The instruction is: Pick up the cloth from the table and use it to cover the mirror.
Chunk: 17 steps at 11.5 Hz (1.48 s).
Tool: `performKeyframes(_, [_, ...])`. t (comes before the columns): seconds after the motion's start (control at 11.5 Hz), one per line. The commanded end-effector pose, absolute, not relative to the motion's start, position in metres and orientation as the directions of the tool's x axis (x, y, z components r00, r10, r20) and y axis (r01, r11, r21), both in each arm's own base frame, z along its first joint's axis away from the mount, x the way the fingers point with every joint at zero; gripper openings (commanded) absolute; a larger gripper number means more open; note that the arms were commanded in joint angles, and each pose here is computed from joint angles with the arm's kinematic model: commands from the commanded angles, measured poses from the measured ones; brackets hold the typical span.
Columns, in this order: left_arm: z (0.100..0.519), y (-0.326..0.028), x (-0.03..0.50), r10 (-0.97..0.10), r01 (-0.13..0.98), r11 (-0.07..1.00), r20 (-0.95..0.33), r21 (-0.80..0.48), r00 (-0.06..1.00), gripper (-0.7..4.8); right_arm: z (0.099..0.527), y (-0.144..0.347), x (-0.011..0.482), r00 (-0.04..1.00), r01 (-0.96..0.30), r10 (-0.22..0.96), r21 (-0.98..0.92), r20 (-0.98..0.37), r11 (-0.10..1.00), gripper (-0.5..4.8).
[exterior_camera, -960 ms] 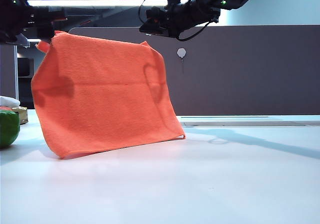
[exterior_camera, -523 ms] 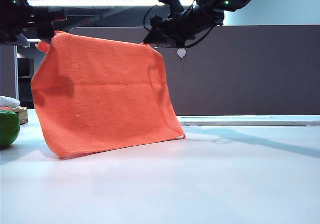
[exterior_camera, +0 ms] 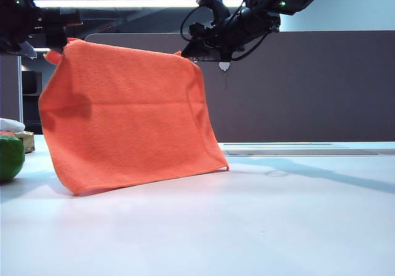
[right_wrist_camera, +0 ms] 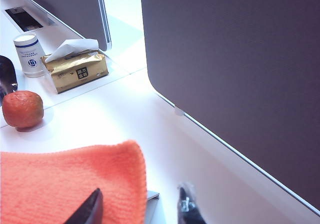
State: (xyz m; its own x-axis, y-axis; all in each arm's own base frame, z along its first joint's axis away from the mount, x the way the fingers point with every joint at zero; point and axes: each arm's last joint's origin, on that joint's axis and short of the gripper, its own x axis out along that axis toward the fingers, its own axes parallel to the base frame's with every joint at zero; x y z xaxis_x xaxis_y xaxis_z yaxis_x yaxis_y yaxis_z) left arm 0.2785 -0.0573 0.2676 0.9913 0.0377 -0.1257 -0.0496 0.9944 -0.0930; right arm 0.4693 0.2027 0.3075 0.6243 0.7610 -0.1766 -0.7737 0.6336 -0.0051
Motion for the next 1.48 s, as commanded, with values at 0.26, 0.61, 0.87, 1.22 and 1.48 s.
performKeyframes(0.26, [0.271,-0.058,0.279,0.014,-0.025,0.994,-0.106,-0.105,0.994,2.5,0.31,0.204,0.467,0.615,-0.779,0.765,0.005,-0.191,0.627,1.49])
performKeyframes(0.61, [0.275,-0.058,0.279,0.01,-0.017,0.993,-0.063,-0.116,0.998,2.5,0.306,0.205,0.467,0.609,-0.78,0.764,0.017,-0.212,0.626,1.48])
performKeyframes(0.87, [0.285,-0.059,0.279,-0.022,0.028,0.984,0.032,-0.179,0.999,2.5,0.303,0.205,0.468,0.607,-0.779,0.763,0.022,-0.221,0.626,1.48])
performKeyframes(1.22, [0.271,-0.059,0.279,-0.034,0.015,0.984,-0.109,-0.176,0.994,2.47,0.299,0.205,0.468,0.6,-0.779,0.761,0.036,-0.247,0.626,1.33])
performKeyframes(1.48, [0.265,-0.059,0.278,-0.032,0.005,0.987,-0.166,-0.162,0.986,2.47,0.299,0.206,0.468,0.599,-0.78,0.762,0.036,-0.247,0.625,-0.04])
